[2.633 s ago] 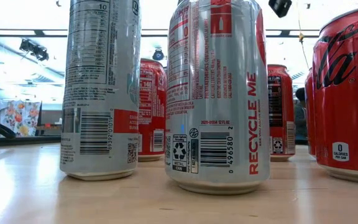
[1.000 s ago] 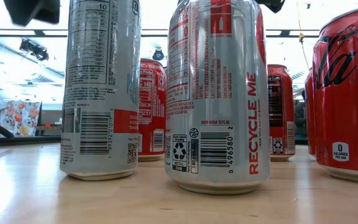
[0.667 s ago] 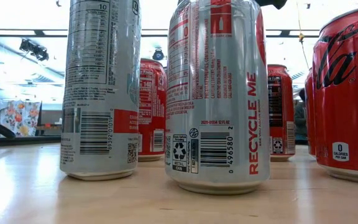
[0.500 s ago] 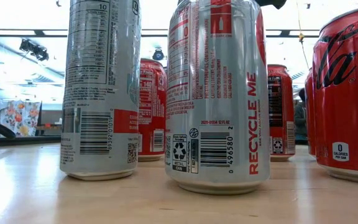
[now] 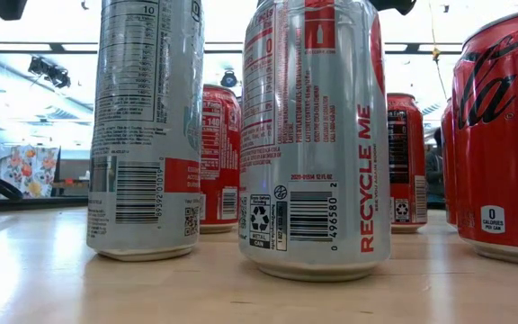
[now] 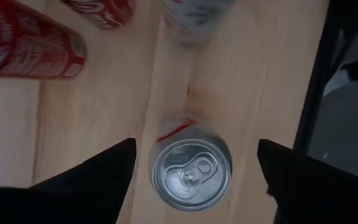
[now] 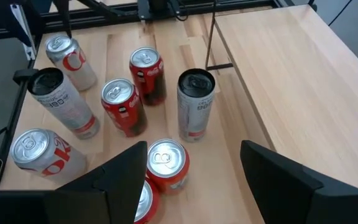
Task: Place canned beverage on shelf
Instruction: Put the left silver soda can on the shelf
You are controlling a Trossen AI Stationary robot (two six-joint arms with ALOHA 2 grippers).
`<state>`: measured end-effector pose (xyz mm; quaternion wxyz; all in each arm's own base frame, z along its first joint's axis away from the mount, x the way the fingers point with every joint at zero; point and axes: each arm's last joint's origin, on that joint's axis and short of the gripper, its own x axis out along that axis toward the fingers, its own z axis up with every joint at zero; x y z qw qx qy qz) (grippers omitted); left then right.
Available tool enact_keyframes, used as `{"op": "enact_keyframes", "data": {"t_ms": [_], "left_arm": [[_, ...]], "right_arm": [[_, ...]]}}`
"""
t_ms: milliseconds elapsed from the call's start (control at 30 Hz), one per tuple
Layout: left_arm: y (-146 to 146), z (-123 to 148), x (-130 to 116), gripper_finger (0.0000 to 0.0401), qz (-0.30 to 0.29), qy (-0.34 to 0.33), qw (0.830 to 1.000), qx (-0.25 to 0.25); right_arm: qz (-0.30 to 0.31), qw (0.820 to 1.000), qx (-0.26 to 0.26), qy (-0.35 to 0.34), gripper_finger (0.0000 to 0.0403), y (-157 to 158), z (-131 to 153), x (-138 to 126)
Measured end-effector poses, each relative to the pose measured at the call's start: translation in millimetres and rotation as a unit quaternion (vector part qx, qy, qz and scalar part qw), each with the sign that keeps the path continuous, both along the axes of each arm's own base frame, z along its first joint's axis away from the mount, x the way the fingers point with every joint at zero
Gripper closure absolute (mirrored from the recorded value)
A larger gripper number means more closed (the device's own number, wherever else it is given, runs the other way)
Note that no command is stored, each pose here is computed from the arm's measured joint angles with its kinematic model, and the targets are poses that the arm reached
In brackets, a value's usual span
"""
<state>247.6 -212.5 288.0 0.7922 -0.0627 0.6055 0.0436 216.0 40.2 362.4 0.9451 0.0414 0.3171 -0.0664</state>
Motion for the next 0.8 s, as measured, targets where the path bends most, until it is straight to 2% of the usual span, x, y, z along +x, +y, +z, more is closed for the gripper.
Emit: {"op": "enact_keyframes", "data": {"t_ms": [267,600,800], "left_arm": [[-9,-14,3,0.0052,-0.061,0.017,0.997,0.032],[-9,-37,0,0.0052,-0.069,0.043,0.995,0.056],[-11,-51,1,0.0052,-0.085,0.044,0.995,0.028]], "right_arm": [[0.0,1.0,0.001,0.0,0.0135,0,0,0],[-0.004,1.0,0.014,-0.001,0.0135,0,0,0],[-0.006,1.0,0.019,-0.001,0.0135,1,0,0]]}}
